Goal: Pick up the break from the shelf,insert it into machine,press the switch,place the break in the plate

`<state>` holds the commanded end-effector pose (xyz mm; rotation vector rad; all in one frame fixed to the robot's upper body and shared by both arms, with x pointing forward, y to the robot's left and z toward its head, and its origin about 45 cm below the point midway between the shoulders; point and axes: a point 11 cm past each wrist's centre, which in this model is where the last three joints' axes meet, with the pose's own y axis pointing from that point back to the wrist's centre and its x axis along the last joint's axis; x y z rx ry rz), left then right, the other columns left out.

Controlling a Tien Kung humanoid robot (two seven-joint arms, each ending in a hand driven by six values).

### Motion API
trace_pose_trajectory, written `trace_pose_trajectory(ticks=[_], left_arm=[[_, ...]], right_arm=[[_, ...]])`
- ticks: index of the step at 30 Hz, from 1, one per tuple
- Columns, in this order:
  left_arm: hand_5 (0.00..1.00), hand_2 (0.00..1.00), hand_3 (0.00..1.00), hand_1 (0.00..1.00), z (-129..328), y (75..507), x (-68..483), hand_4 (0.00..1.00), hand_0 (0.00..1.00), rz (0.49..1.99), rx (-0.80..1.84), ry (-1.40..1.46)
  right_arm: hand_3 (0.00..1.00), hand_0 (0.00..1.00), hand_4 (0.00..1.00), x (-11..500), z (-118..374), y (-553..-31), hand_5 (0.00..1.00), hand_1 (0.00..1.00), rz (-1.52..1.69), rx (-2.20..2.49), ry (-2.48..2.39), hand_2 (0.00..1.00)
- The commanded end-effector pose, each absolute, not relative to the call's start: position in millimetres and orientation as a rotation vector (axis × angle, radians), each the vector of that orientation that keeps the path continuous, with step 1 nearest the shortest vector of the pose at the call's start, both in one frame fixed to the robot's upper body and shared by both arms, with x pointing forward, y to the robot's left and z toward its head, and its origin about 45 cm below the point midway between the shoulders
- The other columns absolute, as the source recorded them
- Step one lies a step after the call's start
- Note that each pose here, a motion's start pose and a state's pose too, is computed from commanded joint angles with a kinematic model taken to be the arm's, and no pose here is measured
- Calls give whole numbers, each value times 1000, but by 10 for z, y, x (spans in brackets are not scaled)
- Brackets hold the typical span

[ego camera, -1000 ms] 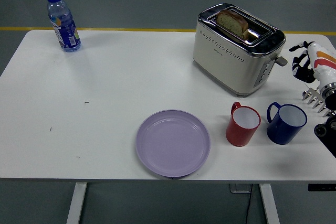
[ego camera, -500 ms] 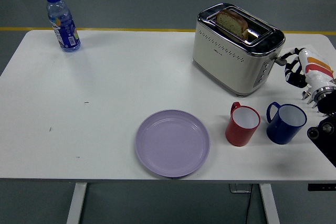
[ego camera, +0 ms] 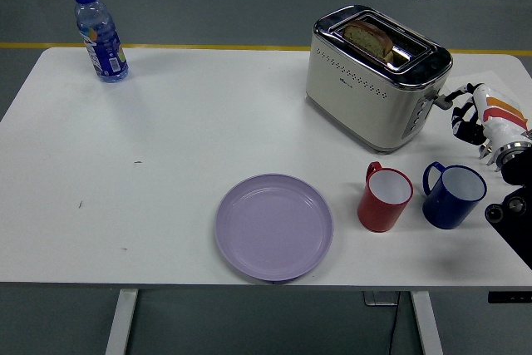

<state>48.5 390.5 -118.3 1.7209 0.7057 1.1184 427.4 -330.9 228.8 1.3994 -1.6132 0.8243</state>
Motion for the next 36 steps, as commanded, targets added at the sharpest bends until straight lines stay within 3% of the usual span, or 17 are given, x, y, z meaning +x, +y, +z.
trace_pose_trajectory(ticks=[20, 36], left_arm=[[944, 434, 561, 462, -1183, 3904, 493, 308, 605, 1113, 1721, 703], [949, 434, 562, 462, -1182, 3906, 494, 310, 605, 1112, 1723, 701]], right_arm=[[602, 210, 474, 4307, 2038, -3211, 2, 245, 767, 1409, -1590, 347], [599, 208, 476, 4306, 2118, -3523, 2, 243, 752, 1297, -1639, 344]])
